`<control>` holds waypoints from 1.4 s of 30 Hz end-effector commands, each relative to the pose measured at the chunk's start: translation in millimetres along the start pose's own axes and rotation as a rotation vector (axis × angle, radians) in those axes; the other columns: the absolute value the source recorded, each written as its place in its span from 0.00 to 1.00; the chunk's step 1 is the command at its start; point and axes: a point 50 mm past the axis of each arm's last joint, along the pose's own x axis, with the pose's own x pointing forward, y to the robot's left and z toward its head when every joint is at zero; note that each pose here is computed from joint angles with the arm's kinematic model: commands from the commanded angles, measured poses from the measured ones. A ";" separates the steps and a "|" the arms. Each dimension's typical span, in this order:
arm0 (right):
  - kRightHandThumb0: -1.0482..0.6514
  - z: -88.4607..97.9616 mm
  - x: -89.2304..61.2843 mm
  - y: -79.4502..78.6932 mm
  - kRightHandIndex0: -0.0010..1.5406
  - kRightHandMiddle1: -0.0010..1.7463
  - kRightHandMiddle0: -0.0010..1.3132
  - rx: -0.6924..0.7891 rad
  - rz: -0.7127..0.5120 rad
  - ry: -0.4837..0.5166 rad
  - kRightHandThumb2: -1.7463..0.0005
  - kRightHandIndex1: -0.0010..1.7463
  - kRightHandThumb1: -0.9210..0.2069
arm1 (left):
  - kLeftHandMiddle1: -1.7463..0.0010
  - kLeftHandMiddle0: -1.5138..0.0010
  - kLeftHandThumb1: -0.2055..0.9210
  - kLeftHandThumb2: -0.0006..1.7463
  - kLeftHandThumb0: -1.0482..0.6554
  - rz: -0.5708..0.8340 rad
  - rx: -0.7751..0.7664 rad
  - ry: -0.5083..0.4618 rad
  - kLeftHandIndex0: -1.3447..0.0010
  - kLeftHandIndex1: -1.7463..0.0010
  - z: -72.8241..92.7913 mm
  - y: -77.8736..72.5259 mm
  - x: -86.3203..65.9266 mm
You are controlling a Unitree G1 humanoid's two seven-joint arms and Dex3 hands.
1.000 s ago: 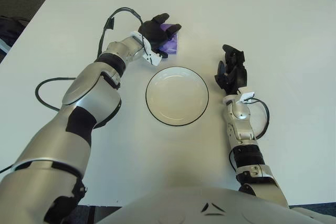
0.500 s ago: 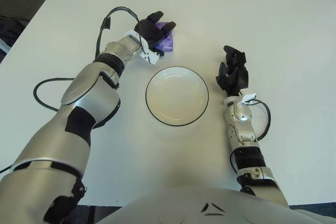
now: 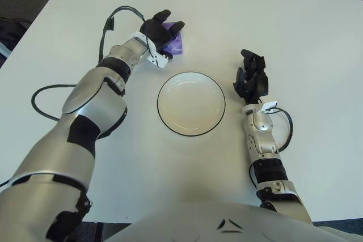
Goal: Put the tissue paper into the plate.
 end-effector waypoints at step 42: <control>0.31 -40.4 -25.9 -17.8 0.19 0.54 0.00 -0.030 -0.052 0.237 0.62 0.14 0.08 | 0.12 0.75 0.95 0.27 0.24 -0.049 -0.127 0.130 0.98 0.08 -10.5 -31.9 -16.7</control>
